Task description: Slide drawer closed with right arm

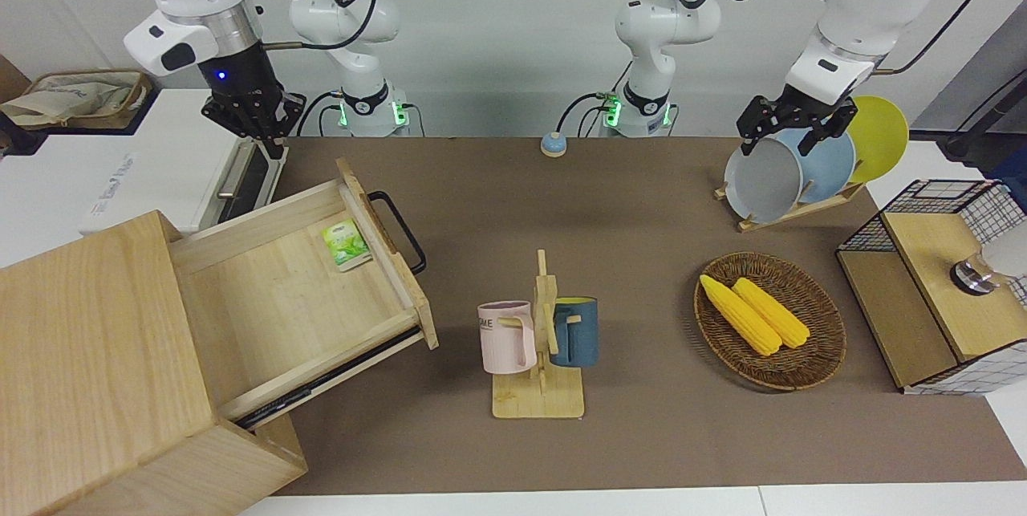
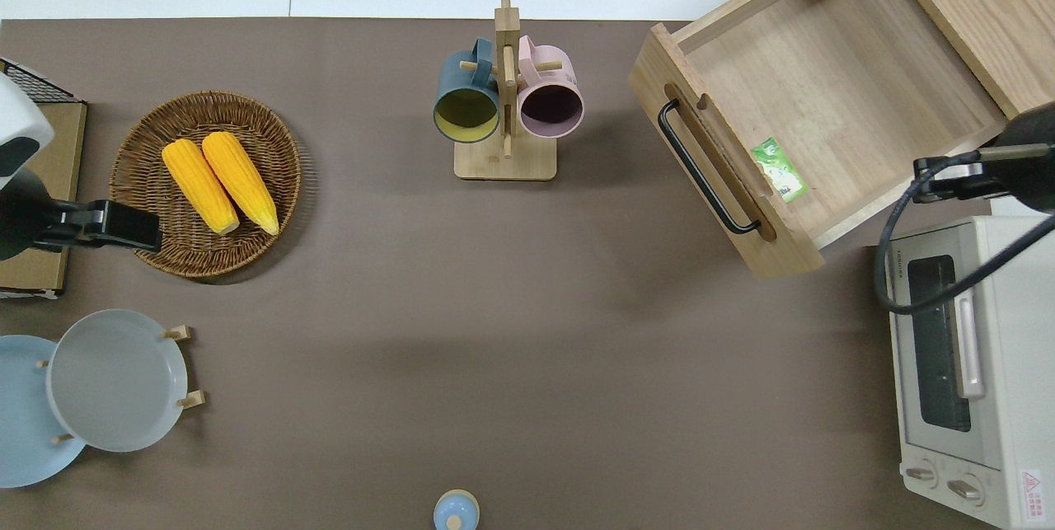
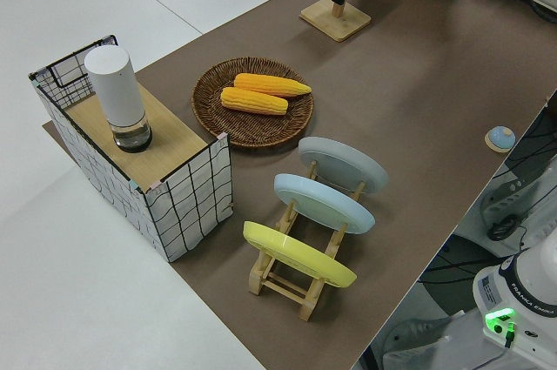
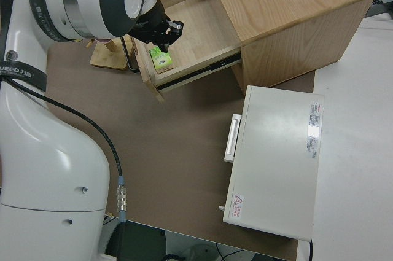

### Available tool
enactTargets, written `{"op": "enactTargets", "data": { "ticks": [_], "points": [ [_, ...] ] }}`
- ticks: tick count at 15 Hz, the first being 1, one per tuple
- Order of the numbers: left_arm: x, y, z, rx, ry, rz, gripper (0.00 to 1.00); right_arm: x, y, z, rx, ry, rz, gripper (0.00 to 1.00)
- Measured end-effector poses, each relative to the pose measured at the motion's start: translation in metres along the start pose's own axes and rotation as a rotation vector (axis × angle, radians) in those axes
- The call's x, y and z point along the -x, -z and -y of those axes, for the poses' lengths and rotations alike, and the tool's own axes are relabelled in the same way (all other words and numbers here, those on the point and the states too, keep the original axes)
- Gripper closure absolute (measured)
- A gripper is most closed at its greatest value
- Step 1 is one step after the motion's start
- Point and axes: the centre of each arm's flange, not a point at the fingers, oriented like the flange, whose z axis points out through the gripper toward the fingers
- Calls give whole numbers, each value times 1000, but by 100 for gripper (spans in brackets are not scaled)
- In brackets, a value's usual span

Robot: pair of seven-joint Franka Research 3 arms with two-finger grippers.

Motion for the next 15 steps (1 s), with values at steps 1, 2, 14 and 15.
{"op": "enactTargets", "data": {
  "ticks": [1, 2, 14, 15],
  "points": [
    [0, 0, 0, 0, 0, 0, 0, 1, 7, 3, -1, 5, -15, 99],
    [0, 0, 0, 0, 0, 0, 0, 3, 13, 10, -2, 13, -27, 99],
    [0, 0, 0, 0, 0, 0, 0, 34, 11, 196, 50, -193, -85, 99],
    [0, 0, 0, 0, 0, 0, 0, 33, 3, 206, 55, -219, -77, 99]
  ]
}}
